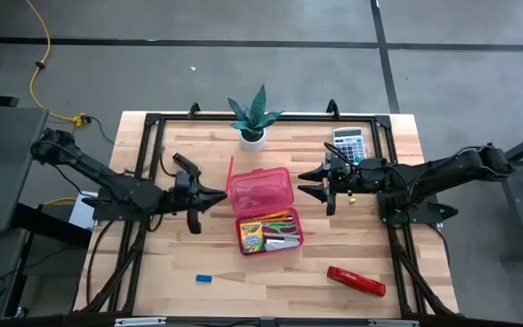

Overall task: Pack school essentials
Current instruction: Put the pink pencil into the red supply box

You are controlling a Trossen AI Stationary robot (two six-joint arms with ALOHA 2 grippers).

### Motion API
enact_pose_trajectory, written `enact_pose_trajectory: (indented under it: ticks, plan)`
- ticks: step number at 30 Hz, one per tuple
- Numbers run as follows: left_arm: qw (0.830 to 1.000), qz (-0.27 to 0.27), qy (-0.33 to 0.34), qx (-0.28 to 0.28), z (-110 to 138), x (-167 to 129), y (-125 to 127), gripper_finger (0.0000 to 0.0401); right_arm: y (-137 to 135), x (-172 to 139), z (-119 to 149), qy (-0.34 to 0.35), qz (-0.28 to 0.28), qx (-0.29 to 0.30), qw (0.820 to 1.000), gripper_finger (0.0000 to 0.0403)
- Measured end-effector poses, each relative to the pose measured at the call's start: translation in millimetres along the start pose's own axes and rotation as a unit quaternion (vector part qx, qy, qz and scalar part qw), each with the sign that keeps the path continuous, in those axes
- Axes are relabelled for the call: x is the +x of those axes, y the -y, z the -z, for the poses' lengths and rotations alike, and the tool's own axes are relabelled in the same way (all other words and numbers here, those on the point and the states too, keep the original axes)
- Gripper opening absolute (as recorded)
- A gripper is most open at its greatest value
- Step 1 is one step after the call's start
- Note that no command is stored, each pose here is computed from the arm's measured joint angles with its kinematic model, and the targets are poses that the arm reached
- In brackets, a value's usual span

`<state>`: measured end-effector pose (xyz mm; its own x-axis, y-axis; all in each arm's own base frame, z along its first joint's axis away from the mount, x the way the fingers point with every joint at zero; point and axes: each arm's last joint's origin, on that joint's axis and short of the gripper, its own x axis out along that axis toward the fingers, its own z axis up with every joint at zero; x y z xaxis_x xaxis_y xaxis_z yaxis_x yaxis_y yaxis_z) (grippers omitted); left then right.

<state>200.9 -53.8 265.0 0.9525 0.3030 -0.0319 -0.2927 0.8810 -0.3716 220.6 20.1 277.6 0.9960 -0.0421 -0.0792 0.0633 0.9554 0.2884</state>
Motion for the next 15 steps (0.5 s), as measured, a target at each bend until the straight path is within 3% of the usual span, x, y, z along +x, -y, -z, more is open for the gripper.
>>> enact_pose_trajectory:
  ticks: [6,15]
  plan:
    - [1.000,-0.009,-0.010,-0.007,17.3,9.1,-0.1,0.0000,0.0,0.0,-0.1,0.001,0.000,0.000,1.000,0.0162]
    - [1.000,-0.011,-0.013,0.008,18.8,12.5,2.0,0.0000,-0.3,0.0,-0.2,0.001,-0.001,0.000,1.000,0.0162]
